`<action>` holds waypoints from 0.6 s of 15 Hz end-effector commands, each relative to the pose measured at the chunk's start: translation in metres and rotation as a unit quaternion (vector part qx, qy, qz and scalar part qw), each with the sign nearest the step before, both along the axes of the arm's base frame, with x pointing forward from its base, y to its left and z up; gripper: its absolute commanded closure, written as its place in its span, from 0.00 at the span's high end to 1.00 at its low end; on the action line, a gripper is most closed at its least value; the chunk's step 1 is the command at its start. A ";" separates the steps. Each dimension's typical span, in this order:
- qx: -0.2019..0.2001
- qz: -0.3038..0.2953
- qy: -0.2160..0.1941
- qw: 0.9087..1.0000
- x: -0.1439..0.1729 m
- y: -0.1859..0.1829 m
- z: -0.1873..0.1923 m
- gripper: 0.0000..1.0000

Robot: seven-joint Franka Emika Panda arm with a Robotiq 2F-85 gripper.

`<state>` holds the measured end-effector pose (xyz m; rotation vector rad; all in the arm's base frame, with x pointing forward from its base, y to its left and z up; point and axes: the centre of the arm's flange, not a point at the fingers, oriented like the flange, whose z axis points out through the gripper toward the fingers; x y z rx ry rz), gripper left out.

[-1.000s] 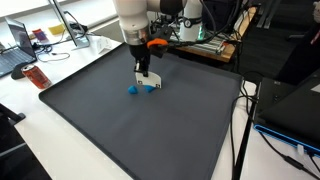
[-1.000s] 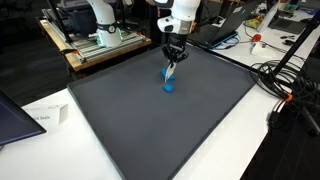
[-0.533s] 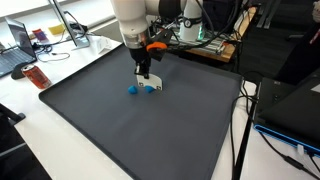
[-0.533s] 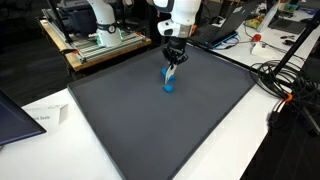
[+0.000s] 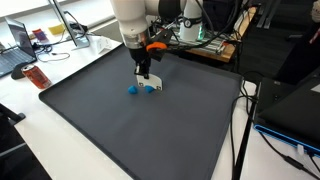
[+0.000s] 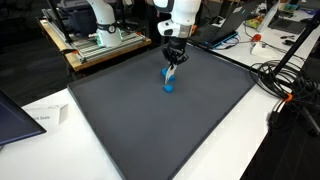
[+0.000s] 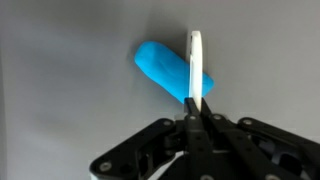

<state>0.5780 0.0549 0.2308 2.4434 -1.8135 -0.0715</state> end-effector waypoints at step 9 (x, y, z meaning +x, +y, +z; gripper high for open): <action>0.028 0.018 0.012 0.999 -0.001 -0.003 -0.021 0.01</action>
